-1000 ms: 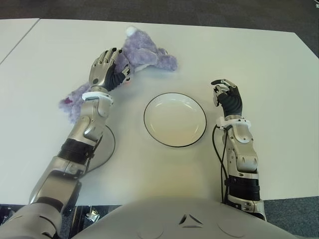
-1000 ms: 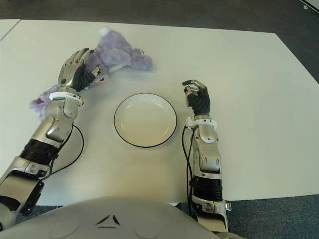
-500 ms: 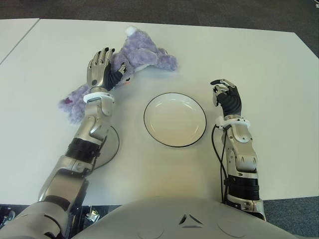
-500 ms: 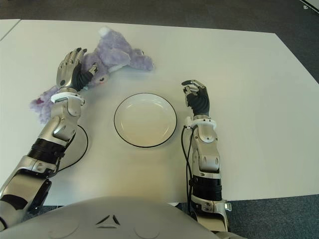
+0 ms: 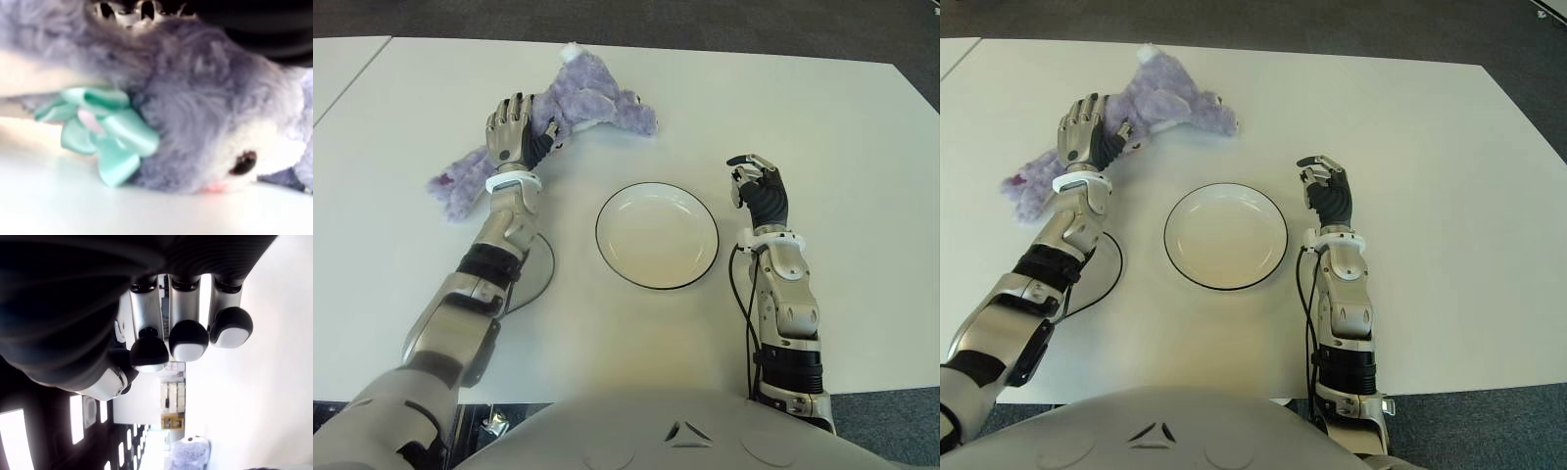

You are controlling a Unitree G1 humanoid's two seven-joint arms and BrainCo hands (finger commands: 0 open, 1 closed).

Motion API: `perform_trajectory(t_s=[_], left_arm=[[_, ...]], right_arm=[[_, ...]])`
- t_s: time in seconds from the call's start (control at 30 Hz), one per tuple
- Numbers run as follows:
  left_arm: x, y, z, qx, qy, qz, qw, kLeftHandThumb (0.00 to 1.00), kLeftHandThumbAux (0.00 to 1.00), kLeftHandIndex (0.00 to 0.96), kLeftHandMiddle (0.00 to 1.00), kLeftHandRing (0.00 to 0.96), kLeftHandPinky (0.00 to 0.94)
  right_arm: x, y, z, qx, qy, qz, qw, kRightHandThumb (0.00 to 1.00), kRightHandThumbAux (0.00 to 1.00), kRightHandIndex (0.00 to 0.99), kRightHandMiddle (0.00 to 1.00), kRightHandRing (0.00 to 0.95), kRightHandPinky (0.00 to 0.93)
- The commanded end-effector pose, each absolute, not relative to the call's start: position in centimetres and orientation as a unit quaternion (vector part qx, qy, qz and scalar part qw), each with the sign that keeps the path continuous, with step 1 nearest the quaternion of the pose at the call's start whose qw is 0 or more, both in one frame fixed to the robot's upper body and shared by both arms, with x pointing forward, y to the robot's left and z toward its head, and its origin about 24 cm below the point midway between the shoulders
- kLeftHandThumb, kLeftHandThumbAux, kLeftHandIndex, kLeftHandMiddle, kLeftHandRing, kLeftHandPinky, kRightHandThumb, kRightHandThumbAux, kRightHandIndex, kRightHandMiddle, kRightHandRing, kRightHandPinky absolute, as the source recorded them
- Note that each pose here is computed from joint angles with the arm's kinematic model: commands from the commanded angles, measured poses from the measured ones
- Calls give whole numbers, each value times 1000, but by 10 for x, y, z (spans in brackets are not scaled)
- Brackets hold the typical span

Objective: Put the doll into the plate.

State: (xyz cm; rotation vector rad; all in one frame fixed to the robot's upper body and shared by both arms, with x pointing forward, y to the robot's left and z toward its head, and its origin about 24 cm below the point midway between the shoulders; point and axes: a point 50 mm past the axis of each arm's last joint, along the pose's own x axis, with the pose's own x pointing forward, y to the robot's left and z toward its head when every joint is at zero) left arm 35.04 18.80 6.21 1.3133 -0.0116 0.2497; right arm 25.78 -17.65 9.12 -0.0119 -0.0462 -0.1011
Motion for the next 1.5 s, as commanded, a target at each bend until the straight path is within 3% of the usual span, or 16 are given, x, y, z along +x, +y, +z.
perform_trajectory(t_s=[0.03,0.53,0.87,0.97,1.0,1.03,1.27,1.4,1.5], left_arm=[[342,193,20,659,74,15,749,502,86,0,0,0,0],[351,193,12,688,118,-62,713,523,99,0,0,0,0],[353,184,12,662,108,-103,735,521,130,0,0,0,27],[354,182,13,639,106,-129,751,526,142,0,0,0,83],[354,180,14,629,104,-138,758,536,152,0,0,5,147],[354,179,14,623,103,-144,762,548,162,0,0,29,205],[353,175,14,594,96,-165,781,596,209,0,10,169,380],[351,171,10,583,96,-167,789,634,248,0,101,288,472],[351,170,7,577,100,-163,794,721,287,0,158,362,516]], right_arm=[[256,-176,90,-3,-13,-45,999,721,712,441,880,881,893],[254,-176,94,-1,-24,-37,999,724,712,442,879,882,897],[253,-176,95,-4,-34,-34,999,725,712,442,879,883,898],[253,-176,96,-6,-35,-34,999,725,712,442,879,884,898],[254,-176,96,-7,-35,-34,999,725,712,442,879,884,898],[254,-176,96,-7,-36,-34,999,725,712,442,879,884,898],[254,-177,96,-7,-38,-34,999,725,712,442,878,883,897],[254,-177,96,-6,-39,-35,999,725,711,442,875,880,895],[254,-177,96,-6,-40,-35,999,725,711,442,874,879,895]])
